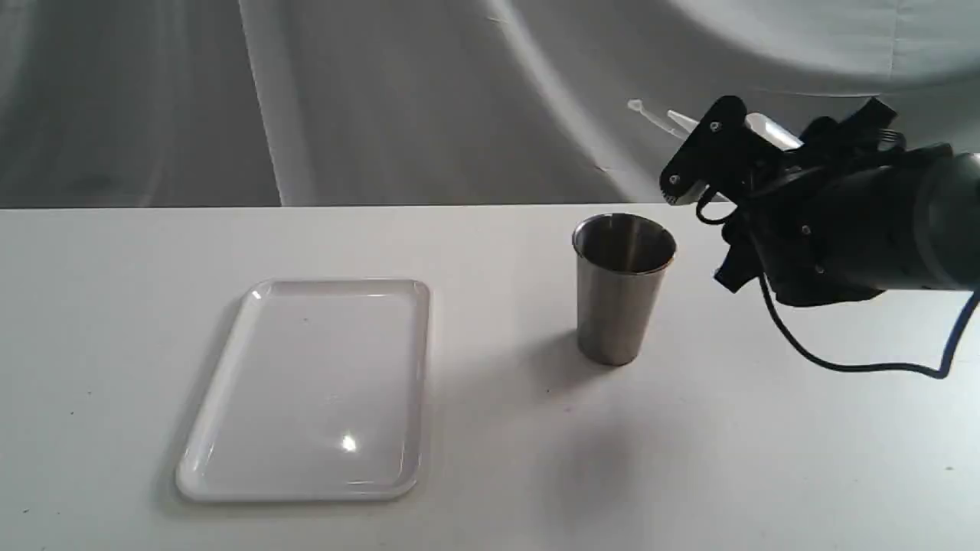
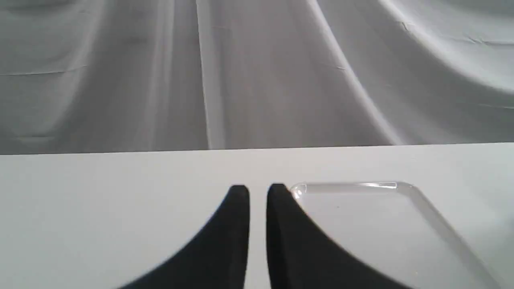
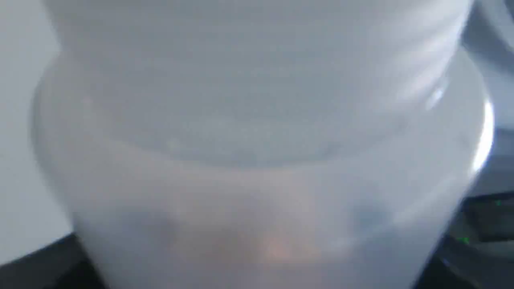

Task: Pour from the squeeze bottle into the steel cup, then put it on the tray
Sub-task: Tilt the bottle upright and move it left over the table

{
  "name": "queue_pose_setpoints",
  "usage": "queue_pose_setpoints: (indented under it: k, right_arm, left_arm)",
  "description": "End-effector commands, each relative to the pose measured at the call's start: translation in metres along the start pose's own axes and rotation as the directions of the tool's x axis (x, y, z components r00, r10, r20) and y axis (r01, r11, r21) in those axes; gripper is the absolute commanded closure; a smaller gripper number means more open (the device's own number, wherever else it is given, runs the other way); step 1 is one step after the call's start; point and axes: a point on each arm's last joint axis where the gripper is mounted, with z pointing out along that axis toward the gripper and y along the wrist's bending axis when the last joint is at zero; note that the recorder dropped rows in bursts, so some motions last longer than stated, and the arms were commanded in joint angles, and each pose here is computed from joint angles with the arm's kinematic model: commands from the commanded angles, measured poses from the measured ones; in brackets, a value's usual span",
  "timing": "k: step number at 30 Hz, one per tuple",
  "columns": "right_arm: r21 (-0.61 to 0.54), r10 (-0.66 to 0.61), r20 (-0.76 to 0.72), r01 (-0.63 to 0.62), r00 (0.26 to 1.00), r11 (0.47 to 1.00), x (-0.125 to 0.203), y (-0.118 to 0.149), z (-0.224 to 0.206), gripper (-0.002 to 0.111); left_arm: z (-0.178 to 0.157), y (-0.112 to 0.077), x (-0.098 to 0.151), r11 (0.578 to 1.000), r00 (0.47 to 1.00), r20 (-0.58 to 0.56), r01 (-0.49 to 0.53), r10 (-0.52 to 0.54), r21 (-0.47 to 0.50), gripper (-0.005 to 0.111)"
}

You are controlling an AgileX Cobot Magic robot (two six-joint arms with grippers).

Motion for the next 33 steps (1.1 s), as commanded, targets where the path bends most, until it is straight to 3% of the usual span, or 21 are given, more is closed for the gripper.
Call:
queue_pose_setpoints:
  k: [1, 7, 11, 15, 20, 25, 33]
  right_arm:
    - [0.029, 0.122, 0.014, -0.123, 0.992, 0.992, -0.001, -0.007, -0.002, 0.064]
    - [0.024, 0.345, 0.026, -0.346, 0.938, 0.938, -0.001, -0.010, -0.005, 0.064]
    - [0.010, 0.544, 0.037, -0.545, 0.838, 0.839, 0.000, -0.015, -0.011, 0.064]
    - [0.002, 0.663, 0.034, -0.664, 0.748, 0.748, 0.006, -0.018, -0.019, 0.064]
    - [-0.001, 0.729, 0.011, -0.729, 0.684, 0.684, 0.017, -0.014, -0.024, 0.064]
    - [-0.003, 0.754, 0.009, -0.754, 0.657, 0.657, 0.020, -0.015, -0.029, 0.064]
    - [-0.037, 0.779, 0.080, -0.779, 0.623, 0.626, 0.011, -0.044, -0.052, 0.064]
  left_arm:
    - [0.000, 0.000, 0.001, 1.000, 1.000, 0.002, 0.007, -0.007, 0.000, 0.098]
    - [0.000, 0.000, 0.001, 1.000, 1.000, 0.002, 0.007, -0.007, 0.000, 0.098]
    - [0.000, 0.000, 0.001, 1.000, 1.000, 0.002, 0.005, -0.005, 0.000, 0.098]
    - [0.000, 0.000, 0.001, 1.000, 1.000, 0.002, 0.005, -0.005, 0.000, 0.098]
    - [0.000, 0.000, 0.001, 1.000, 1.000, 0.002, 0.005, -0.005, 0.000, 0.098]
    - [0.000, 0.000, 0.001, 1.000, 1.000, 0.002, 0.008, -0.008, 0.000, 0.098]
    - [0.000, 0.000, 0.001, 1.000, 1.000, 0.002, 0.005, -0.005, 0.000, 0.098]
